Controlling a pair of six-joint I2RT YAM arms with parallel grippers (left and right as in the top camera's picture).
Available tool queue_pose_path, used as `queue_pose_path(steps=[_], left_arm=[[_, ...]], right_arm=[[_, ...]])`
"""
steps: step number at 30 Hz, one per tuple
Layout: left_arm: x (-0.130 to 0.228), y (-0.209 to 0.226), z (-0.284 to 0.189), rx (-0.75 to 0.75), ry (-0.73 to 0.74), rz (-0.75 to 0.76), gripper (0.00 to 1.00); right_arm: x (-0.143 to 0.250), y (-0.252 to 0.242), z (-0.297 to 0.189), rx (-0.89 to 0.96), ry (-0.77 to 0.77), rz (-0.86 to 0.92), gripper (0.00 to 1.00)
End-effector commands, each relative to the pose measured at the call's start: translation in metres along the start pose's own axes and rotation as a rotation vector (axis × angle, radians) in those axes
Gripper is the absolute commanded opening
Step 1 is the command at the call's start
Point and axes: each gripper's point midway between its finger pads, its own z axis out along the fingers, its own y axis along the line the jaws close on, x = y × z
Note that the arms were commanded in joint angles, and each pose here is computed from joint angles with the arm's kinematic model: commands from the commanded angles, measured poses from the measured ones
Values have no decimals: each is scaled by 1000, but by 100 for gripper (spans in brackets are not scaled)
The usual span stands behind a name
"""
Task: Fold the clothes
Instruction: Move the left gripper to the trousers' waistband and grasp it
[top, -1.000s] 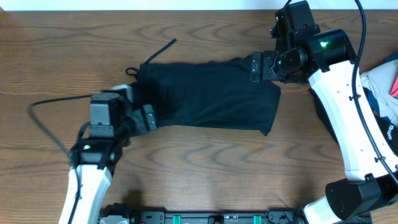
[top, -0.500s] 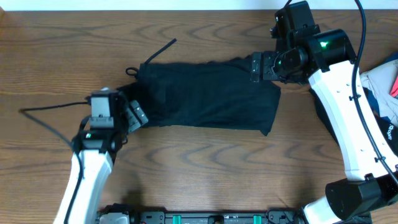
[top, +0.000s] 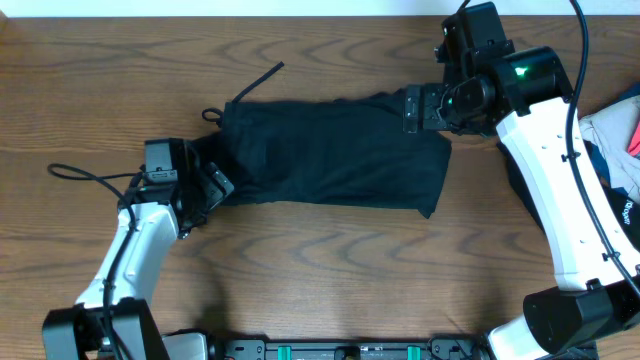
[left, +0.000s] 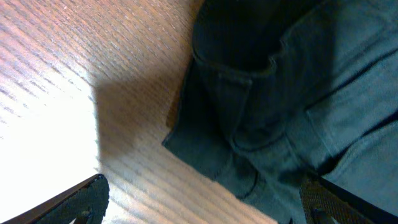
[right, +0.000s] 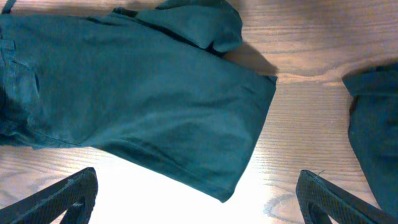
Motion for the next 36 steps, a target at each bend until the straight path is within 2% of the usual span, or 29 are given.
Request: queue_pose_path(steps=[1,16,23,36], left_arm=[[8,-4,9,45,57,-26,98],[3,-12,40,83,75,-25,98],[-2,-27,48,160,77,-20,98],[5,-23,74,158,122,-26,98]], right_arm=[[-1,-2,1,11,-2,4,99],[-1,-2,1,11,-1,4,99],[0,-2,1,10,0,3,99],[6,-3,2,12,25,4,99]])
